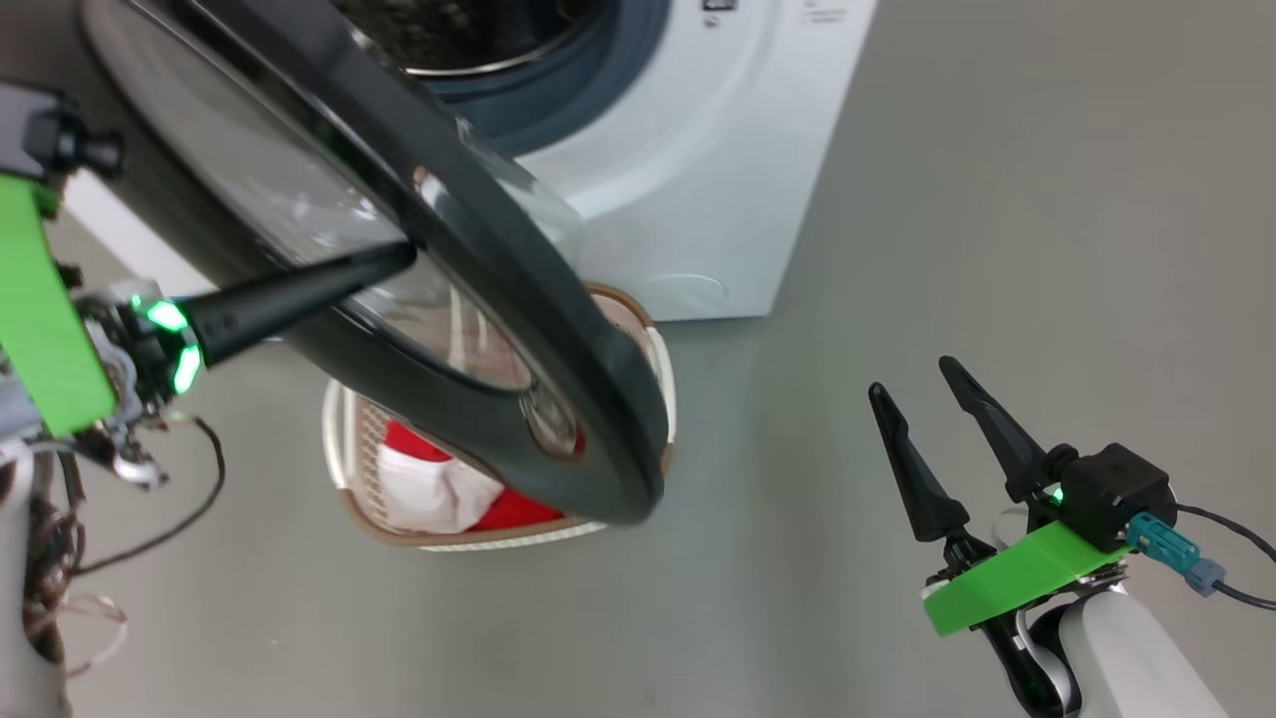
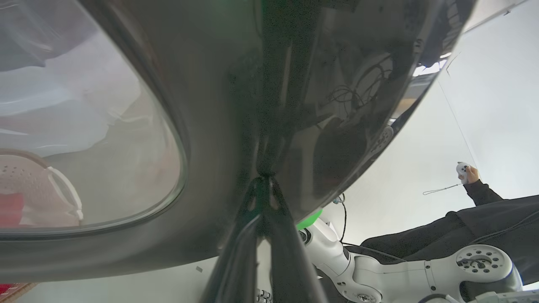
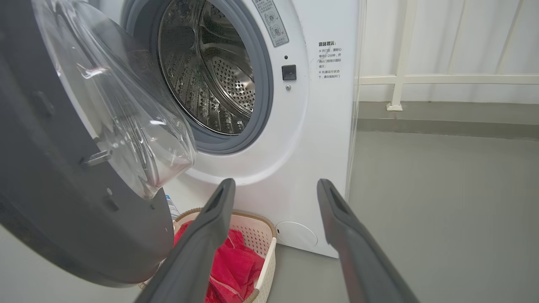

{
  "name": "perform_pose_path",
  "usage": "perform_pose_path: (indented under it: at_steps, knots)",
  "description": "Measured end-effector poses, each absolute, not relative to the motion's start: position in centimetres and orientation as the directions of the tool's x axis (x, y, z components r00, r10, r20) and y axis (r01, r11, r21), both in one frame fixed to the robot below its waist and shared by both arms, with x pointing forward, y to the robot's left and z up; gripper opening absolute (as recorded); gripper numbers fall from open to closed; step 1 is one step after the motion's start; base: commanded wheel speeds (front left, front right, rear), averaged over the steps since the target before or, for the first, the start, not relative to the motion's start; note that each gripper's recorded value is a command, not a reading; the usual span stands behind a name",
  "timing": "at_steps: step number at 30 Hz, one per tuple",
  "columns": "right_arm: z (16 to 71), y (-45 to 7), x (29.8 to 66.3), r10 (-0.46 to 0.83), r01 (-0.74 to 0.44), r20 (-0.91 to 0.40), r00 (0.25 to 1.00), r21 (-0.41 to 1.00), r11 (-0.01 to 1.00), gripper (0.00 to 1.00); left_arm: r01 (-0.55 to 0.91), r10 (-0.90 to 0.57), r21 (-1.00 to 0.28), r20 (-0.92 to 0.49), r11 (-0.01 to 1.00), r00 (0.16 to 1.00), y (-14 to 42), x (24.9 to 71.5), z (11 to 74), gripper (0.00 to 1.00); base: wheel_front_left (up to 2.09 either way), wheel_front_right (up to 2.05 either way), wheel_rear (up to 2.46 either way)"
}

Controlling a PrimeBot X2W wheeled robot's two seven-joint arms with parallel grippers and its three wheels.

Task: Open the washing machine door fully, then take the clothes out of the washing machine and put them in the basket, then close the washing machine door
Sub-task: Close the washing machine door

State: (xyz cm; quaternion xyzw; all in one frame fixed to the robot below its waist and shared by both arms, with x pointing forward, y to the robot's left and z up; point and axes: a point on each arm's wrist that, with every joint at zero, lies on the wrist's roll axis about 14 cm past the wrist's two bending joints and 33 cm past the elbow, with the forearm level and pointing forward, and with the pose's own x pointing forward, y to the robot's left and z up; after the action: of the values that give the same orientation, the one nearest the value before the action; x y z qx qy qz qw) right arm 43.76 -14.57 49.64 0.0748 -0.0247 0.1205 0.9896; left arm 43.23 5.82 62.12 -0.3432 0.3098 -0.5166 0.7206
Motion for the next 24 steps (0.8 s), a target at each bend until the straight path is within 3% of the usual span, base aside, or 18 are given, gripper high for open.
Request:
perform_pose_path:
  at_steps: [24]
  knots:
    - [47.8,-18.9,43.4,0.077,-0.078,0.016,0.997,0.159,0.984,1.00,0.471,-0.936,-0.847,-0.082,0.246,0.341,1.6,54.0,59.7,0.00,0.00,0.00,0.00]
